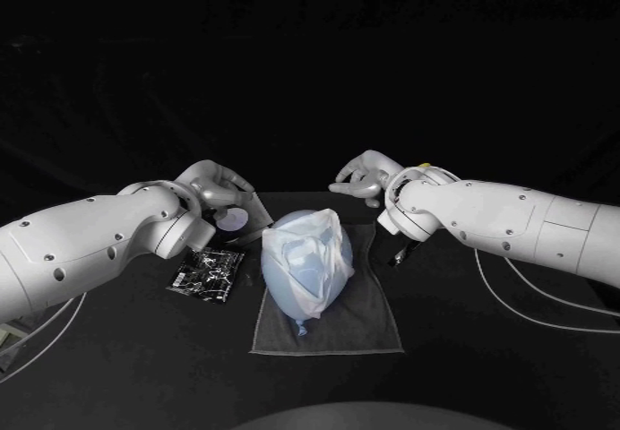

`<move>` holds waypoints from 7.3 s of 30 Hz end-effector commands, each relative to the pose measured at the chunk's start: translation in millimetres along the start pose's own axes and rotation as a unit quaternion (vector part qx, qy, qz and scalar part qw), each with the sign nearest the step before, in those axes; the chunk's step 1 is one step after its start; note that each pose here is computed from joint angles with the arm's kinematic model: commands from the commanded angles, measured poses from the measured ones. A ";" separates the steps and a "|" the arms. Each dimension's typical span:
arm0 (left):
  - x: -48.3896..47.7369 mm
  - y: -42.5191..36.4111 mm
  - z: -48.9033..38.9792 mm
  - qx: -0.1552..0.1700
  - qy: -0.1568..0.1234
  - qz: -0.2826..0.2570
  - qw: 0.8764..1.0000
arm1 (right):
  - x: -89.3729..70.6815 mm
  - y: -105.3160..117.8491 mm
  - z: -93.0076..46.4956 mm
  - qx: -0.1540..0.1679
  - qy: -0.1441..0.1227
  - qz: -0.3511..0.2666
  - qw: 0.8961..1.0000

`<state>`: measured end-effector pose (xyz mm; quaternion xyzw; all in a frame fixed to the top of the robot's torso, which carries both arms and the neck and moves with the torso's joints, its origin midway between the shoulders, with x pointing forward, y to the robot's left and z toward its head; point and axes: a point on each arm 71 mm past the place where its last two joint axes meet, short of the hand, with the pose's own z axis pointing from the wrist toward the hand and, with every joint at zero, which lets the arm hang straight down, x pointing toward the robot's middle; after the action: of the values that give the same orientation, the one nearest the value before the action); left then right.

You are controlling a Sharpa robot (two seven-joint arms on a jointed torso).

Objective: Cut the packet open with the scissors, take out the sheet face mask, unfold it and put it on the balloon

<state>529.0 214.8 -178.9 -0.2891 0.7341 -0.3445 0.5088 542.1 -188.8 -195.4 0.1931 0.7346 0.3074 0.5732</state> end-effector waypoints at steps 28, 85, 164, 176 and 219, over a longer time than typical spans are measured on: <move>11.5 6.8 -55.3 0.160 0.029 -0.138 0.977 | 15.1 -31.6 -136.2 -0.146 0.005 0.079 0.986; 59.4 12.8 -66.6 0.152 0.102 0.065 0.981 | 67.9 -36.0 -167.1 -0.070 -0.038 0.045 0.996; 56.1 21.8 -61.0 0.123 0.114 0.072 0.983 | 70.5 -36.2 -160.6 -0.065 -0.044 0.043 0.996; 56.2 22.2 -61.1 0.120 0.115 0.073 0.983 | 65.1 -40.4 -157.9 -0.053 -0.071 0.041 0.995; 55.9 23.7 -61.1 0.114 0.119 0.074 0.984 | 75.8 -18.4 -174.0 -0.145 -0.047 0.015 0.988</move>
<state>453.0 200.0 -212.0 -0.1367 0.7579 -0.4207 0.4794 356.3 -195.2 -237.1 0.1399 0.6579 0.4094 0.6164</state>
